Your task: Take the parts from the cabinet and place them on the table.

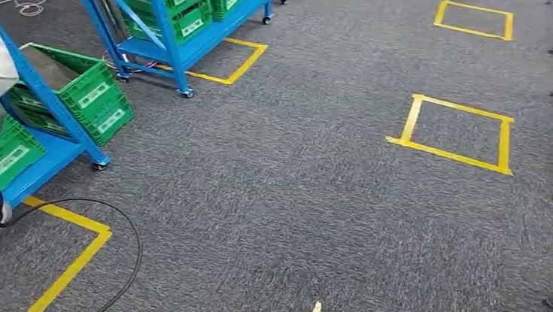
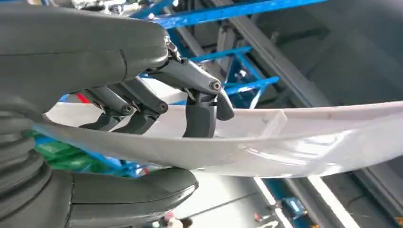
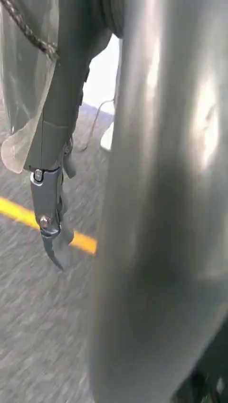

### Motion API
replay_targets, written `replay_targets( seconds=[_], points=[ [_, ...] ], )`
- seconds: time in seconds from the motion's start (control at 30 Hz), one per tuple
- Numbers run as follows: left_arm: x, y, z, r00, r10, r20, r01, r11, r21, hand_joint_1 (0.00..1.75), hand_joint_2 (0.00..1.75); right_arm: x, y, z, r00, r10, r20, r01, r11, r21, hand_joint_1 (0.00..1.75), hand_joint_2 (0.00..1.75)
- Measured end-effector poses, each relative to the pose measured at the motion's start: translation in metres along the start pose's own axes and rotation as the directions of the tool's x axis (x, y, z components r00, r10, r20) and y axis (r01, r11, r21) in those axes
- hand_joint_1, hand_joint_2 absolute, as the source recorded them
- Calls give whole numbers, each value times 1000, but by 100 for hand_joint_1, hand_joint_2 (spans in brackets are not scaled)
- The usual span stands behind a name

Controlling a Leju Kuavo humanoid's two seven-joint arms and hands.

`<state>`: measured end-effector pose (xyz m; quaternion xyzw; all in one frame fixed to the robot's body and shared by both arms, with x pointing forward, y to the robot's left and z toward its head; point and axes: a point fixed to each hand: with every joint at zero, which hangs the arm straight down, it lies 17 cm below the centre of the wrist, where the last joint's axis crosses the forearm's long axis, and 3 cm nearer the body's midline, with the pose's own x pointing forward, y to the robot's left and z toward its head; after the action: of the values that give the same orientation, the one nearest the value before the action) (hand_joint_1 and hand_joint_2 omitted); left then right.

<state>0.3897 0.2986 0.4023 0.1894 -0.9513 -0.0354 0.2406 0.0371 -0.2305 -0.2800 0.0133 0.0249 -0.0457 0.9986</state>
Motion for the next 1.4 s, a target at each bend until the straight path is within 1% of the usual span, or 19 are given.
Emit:
replay_targets(
  seconds=[0.17, 0.27, 0.4, 0.57, 0.77, 0.93, 1.07, 1.4],
  points=[
    [-1, -13, -3, 999, 33, -10, -34, 999, -24, 175, 175, -14, 4, 2, 995, 4, -100, -2, 1000, 18, 0, 0],
    [-3, -24, -4, 998, 53, -19, -54, 997, -47, 175, 175, -24, 5, 2, 990, 3, -140, 1, 1000, 26, 0, 0],
    [-2, -30, -7, 998, 68, -16, -68, 996, -59, 175, 175, -19, 5, 3, 991, 3, -134, 0, 1000, 25, 0, 0],
    [-1, -44, -16, 991, 128, -31, -130, 988, -89, 175, 175, -23, 5, 3, 988, 4, -151, -1, 1000, 23, 0, 0],
    [-11, -60, -17, 975, 203, -88, -213, 969, -121, 175, 175, -20, 9, 4, 989, 15, -146, -10, 999, 36, 0, 0],
    [-9, -68, -25, 973, 217, -82, -227, 965, -132, 175, 175, -20, 13, 5, 989, 19, -149, -12, 999, 49, 0, 0],
    [-7, -80, -26, 967, 239, -88, -250, 956, -151, 175, 175, -27, 14, 4, 987, 19, -160, -10, 998, 59, 0, 0],
    [-11, -89, -23, 963, 247, -108, -263, 950, -167, 175, 175, -22, 15, 5, 988, 8, -151, 2, 998, 60, 0, 0]
  ],
)
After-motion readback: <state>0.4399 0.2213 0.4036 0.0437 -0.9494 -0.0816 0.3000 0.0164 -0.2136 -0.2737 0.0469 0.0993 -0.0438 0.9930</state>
